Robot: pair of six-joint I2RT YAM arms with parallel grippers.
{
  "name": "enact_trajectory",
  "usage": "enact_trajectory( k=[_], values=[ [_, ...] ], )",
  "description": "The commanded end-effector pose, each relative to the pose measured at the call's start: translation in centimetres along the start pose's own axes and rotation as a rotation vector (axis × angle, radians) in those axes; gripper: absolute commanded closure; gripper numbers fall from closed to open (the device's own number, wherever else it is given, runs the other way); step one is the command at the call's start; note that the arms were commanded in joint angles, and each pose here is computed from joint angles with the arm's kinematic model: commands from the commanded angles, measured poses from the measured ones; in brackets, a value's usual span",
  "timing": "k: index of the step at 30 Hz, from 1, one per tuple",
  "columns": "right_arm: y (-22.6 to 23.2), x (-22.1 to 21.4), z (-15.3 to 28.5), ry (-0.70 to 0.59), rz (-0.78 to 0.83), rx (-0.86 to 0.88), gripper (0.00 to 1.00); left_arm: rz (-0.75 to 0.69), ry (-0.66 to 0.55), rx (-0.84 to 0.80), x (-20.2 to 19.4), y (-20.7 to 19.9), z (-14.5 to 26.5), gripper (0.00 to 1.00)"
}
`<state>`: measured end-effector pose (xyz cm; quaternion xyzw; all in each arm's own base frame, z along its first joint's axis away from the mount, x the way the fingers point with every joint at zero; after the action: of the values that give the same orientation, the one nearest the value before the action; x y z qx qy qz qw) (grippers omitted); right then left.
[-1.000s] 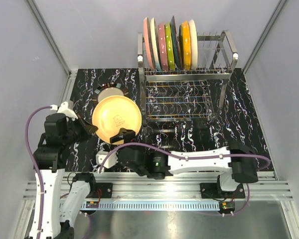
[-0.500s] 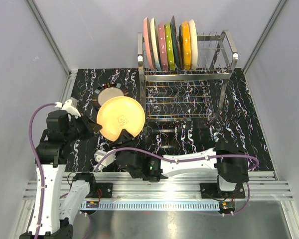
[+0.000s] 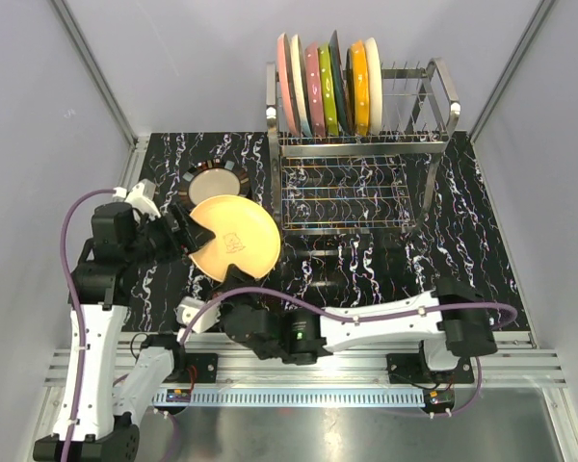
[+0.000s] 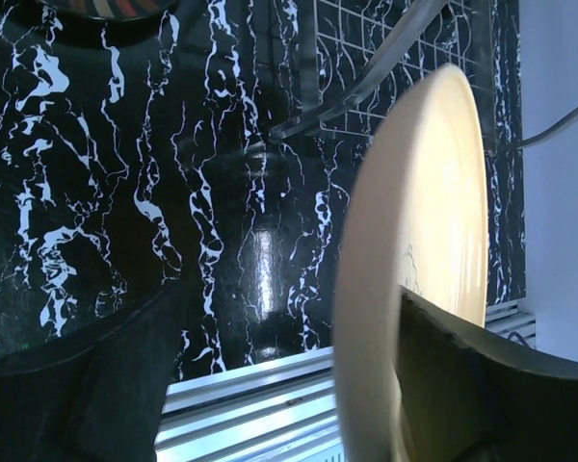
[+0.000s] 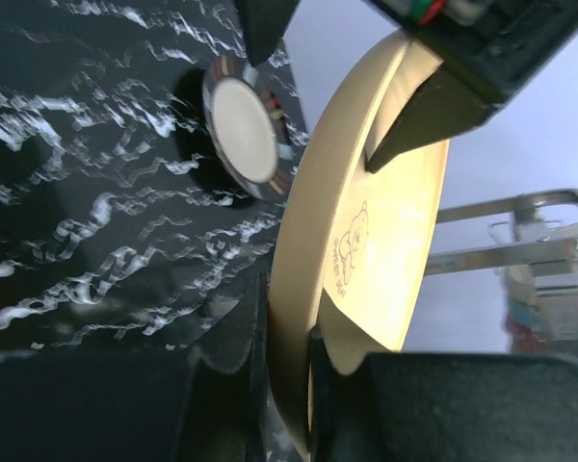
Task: Load the plates into the dish rack
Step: Pass the plate from the left arm to the right, then insert the plate into the dish rack
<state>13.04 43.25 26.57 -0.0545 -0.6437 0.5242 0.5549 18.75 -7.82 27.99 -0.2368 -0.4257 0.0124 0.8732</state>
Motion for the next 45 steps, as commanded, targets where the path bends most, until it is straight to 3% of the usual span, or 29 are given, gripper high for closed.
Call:
enact_trajectory(
  k=[1, 2, 6, 11, 18, 23, 31, 38, 39, 40, 45],
  values=[
    [-4.9, 3.8, 2.4, -0.091, -0.356, -0.015, 1.00, -0.048, -0.063, -0.037, 1.7, -1.2, 1.2, 0.10],
    [-5.5, 3.7, 3.1, -0.092, -0.384, -0.001, 1.00, -0.052, -0.068, -0.030, 1.9, -1.1, 1.2, 0.01],
    [-5.2, 3.8, 4.9, -0.092, -0.491, 0.148, 1.00, -0.042, -0.147, 0.065, 3.5, -0.6, 2.5, 0.01],
    [-3.7, 3.2, 7.1, -0.048, -0.598, 0.325, 1.00, -0.057, -0.274, 0.030, 6.8, -2.4, 4.6, 0.01],
    [-3.1, 3.3, 9.1, -0.034, -0.662, 0.458, 1.00, -0.067, -0.313, -0.027, 8.3, -3.4, 4.2, 0.01],
    [-7.5, 5.6, 11.4, -0.130, -0.786, 0.463, 1.00, -0.067, -0.286, -0.026, 7.2, -2.4, 2.6, 0.01],
    [-20.0, 11.5, 15.1, -0.413, -0.834, 0.306, 1.00, -0.079, -0.214, 0.061, 3.8, 1.2, -1.1, 0.01],
    [-30.3, 15.2, 16.2, -0.620, -0.793, -0.064, 1.00, -0.102, -0.133, 0.169, 1.4, 4.3, -3.4, 0.01],
    [-31.9, 15.2, 16.5, -0.636, -0.728, -0.148, 1.00, -0.101, -0.122, 0.186, 1.0, 4.8, -3.7, 0.01],
    [-34.0, 15.9, 17.2, -0.696, -0.775, -0.234, 1.00, -0.100, -0.112, 0.195, 0.7, 5.0, -3.9, 0.01],
    [-39.8, 16.1, 19.4, -0.753, -0.701, -0.445, 1.00, -0.096, -0.074, 0.205, -0.2, 5.9, -5.3, 0.01]
  ],
)
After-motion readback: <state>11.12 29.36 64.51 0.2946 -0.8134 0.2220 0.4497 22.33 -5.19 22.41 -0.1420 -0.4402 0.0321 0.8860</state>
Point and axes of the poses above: each gripper's point midway between its finger pads, its own z axis back along the fingers, its own y axis along the line the jaws close on, x = y × z, the point moved 3 cm from there along z, back along the fingers, and after that the axes turned 13 degrees about -z, right-handed, at the moved point
